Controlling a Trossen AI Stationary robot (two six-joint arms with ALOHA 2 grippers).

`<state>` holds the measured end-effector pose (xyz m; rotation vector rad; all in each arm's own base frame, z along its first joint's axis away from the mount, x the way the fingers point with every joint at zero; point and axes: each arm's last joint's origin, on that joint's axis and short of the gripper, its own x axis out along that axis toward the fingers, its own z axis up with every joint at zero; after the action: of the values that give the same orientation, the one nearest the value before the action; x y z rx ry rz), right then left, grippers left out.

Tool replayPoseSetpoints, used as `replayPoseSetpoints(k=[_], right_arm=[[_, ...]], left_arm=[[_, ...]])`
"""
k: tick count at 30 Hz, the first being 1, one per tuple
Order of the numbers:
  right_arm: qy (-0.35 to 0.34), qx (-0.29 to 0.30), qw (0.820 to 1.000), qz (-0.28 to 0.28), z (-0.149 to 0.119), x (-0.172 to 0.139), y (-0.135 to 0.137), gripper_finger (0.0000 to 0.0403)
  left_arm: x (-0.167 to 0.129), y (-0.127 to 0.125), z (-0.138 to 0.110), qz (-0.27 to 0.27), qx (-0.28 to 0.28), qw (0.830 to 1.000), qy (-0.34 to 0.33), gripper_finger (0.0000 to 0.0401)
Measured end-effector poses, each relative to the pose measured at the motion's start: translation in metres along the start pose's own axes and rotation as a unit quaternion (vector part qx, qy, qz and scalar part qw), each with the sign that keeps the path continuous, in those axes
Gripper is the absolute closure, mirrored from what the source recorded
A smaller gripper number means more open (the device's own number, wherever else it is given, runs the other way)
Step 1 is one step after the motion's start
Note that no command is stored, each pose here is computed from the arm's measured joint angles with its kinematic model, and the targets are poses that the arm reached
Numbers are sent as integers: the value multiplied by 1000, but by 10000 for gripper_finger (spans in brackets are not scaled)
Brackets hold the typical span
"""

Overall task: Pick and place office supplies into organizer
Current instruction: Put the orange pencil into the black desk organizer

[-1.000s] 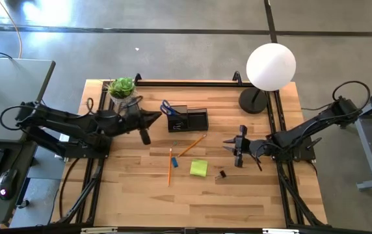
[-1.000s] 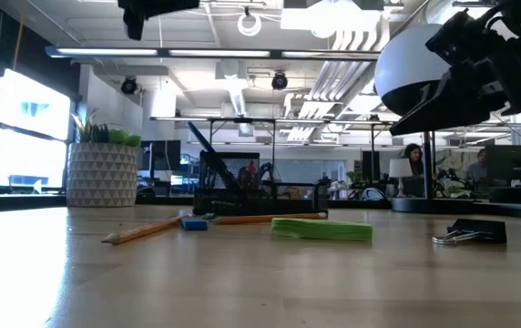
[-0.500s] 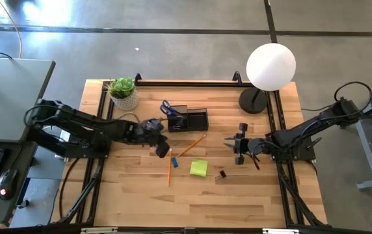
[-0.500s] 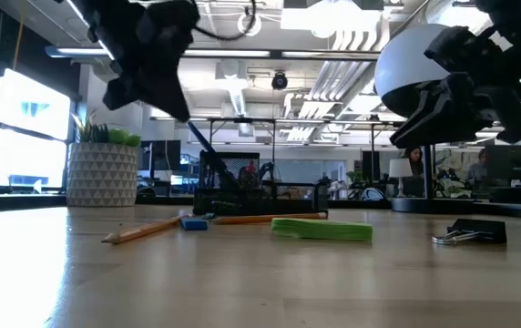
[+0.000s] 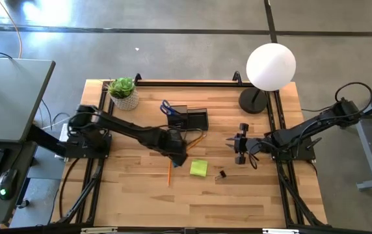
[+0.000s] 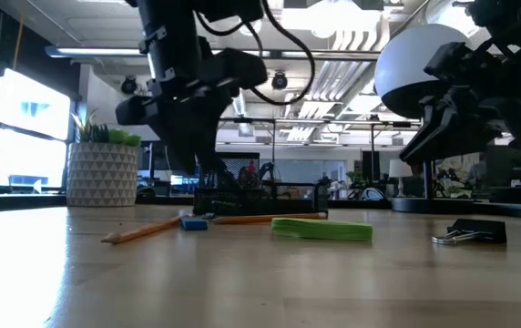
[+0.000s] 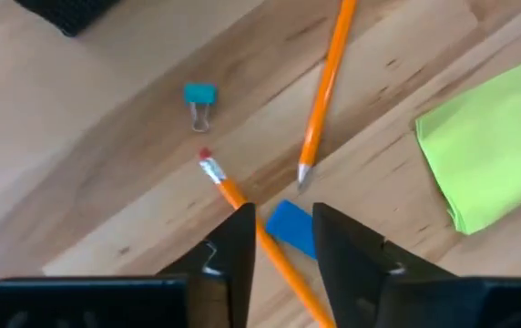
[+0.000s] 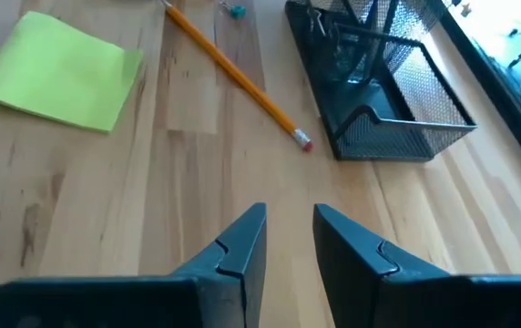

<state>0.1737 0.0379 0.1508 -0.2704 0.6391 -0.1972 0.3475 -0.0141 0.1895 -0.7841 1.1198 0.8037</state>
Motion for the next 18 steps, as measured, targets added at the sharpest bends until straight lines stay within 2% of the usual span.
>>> replayPoseSetpoints(k=[4,7,18], right_arm=[[2,0,1000,8,0,0,1,316],[2,0,1000,15,-1,0,1,316],[9,6,1000,22,-2,0,2,316]], left_arm=[[7,-6,1,34,-8,999,19,290],[11,-1,-1,77,-16,996,32,294],[17,-4,1,62,-31,998,4,325]])
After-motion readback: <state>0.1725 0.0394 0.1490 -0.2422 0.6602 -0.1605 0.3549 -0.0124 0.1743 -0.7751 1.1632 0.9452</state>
